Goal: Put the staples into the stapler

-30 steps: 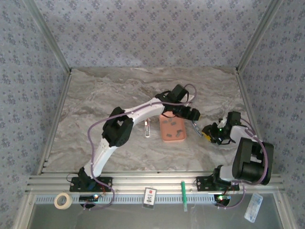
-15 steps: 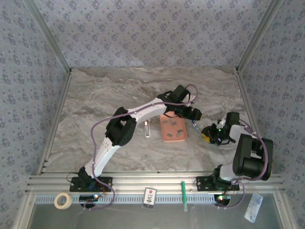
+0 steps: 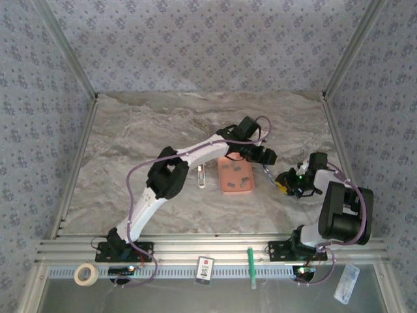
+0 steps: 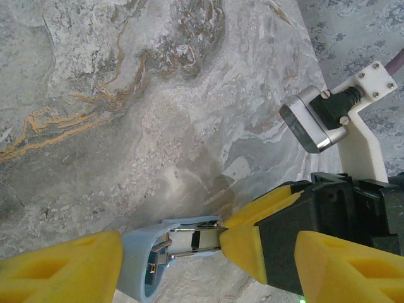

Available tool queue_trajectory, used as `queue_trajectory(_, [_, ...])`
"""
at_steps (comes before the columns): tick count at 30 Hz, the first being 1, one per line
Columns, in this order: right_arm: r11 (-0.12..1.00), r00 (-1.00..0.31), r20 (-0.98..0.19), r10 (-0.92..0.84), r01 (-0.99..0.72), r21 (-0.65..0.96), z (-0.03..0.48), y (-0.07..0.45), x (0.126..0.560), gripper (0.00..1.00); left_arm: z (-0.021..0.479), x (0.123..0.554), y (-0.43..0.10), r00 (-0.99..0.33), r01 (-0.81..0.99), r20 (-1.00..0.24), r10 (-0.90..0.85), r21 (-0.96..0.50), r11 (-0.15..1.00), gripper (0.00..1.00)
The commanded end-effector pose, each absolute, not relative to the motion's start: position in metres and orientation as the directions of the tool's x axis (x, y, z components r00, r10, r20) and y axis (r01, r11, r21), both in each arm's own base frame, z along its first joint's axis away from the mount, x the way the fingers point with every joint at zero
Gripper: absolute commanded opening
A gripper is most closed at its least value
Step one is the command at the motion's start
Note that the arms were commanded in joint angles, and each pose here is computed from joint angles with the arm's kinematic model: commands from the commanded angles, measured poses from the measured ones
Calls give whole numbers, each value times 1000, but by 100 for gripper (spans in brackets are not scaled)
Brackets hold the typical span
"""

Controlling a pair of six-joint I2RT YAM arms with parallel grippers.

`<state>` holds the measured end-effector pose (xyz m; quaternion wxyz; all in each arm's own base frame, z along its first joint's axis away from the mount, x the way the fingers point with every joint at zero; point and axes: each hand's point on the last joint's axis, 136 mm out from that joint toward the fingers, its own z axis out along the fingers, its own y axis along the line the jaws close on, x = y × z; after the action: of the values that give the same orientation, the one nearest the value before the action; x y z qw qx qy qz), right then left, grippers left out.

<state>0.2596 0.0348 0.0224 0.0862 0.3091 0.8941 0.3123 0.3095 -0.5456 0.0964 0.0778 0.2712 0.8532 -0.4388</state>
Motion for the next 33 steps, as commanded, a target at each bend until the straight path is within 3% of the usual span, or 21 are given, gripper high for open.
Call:
queue_trajectory(1, [632, -795, 27, 606, 502, 591, 20, 30, 264, 29, 97, 295, -550, -848, 498, -316, 425, -749, 437, 71])
queue_trajectory(18, [639, -794, 22, 608, 505, 579, 13, 26, 268, 26, 121, 268, -566, -837, 462, -295, 460, -831, 308, 70])
queue_trajectory(33, [648, -797, -5, 605, 488, 585, 27, 25, 269, 26, 125, 268, -565, -848, 466, -309, 431, -822, 328, 71])
